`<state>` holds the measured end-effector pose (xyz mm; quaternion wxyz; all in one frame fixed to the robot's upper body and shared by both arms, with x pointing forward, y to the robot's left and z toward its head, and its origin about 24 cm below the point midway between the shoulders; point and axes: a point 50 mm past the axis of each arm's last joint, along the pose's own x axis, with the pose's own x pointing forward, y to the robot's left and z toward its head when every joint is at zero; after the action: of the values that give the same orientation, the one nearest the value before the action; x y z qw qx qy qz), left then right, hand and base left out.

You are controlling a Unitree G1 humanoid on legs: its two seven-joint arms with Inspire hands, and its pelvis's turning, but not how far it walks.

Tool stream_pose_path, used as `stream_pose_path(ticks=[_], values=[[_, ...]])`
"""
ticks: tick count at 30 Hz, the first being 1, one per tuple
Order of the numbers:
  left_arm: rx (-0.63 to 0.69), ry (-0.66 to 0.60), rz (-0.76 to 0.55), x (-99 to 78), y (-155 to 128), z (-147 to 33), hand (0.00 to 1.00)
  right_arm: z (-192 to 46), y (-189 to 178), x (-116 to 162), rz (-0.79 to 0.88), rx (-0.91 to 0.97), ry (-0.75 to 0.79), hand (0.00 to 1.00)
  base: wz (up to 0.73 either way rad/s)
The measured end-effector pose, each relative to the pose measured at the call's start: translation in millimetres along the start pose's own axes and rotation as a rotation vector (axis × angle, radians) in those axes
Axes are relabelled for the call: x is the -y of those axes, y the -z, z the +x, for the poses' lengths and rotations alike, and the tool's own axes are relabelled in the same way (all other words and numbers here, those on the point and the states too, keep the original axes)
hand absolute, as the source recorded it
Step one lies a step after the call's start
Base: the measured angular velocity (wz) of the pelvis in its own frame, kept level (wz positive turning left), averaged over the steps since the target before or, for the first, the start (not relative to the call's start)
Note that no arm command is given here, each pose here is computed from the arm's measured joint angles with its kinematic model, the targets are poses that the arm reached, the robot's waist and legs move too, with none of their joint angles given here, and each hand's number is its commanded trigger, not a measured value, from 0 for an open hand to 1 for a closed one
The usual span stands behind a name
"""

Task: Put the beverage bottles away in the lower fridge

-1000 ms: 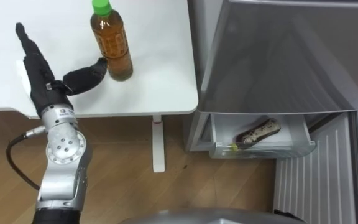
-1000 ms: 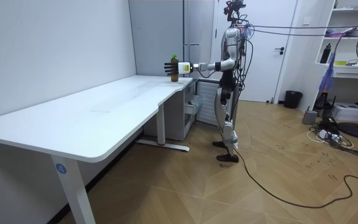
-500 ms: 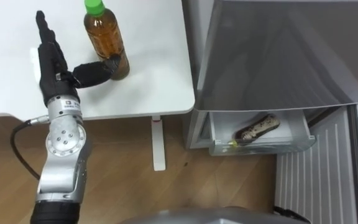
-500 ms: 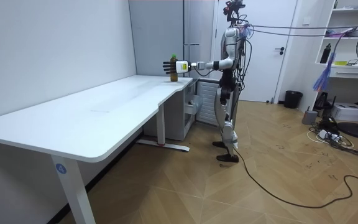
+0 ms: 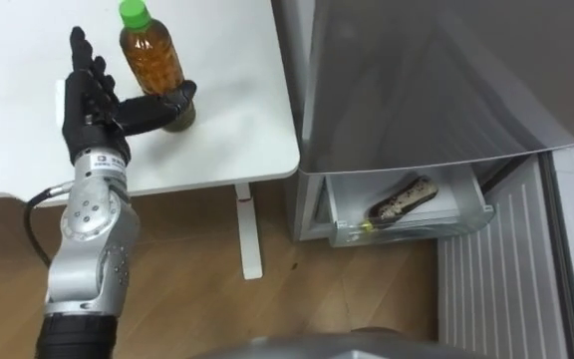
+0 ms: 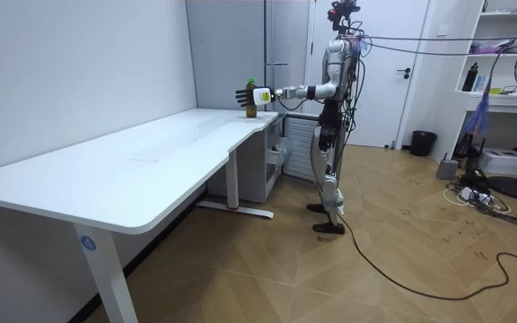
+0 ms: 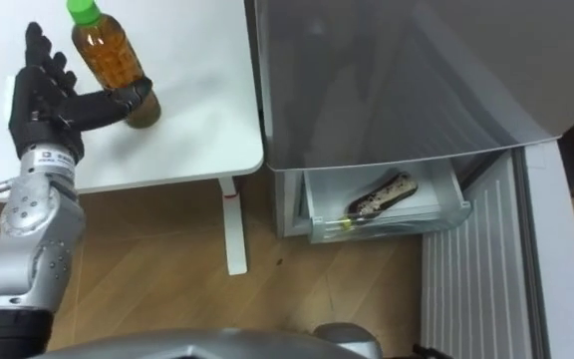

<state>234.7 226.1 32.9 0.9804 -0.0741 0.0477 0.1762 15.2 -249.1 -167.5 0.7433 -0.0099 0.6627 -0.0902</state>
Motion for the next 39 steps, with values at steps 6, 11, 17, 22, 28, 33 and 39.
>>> stream_pose_path(ticks=[6, 11, 17, 22, 28, 33, 39], values=[[-0.022, 0.006, -0.034, -0.2, 0, 2.0, 0.0, 0, 6, 1, -0.045, -0.035, 0.006, 0.0, -0.05], [-0.032, 0.031, -0.07, 3.2, -2, 4.7, 0.0, -1, 10, 1, -0.058, -0.063, 0.008, 0.0, 0.0], [-0.033, 0.051, -0.069, 4.3, -2, 4.9, 0.0, -1, 10, 1, -0.076, -0.065, 0.006, 0.0, -0.02], [-0.029, 0.056, -0.057, 2.3, -4, 5.8, 0.0, -1, 11, 0, -0.109, -0.071, -0.002, 0.0, 0.0], [0.021, 0.057, -0.042, -3.0, -21, 16.3, 0.0, -1, 13, 0, -0.159, -0.099, -0.026, 0.0, 0.0], [0.049, 0.083, -0.046, 2.3, -29, 21.3, 0.0, -1, 15, 0, -0.19, -0.119, -0.031, 0.0, 0.0], [0.049, 0.093, -0.046, 3.1, -29, 21.5, 0.24, -1, 16, -1, -0.197, -0.13, -0.052, 0.0, 0.0]])
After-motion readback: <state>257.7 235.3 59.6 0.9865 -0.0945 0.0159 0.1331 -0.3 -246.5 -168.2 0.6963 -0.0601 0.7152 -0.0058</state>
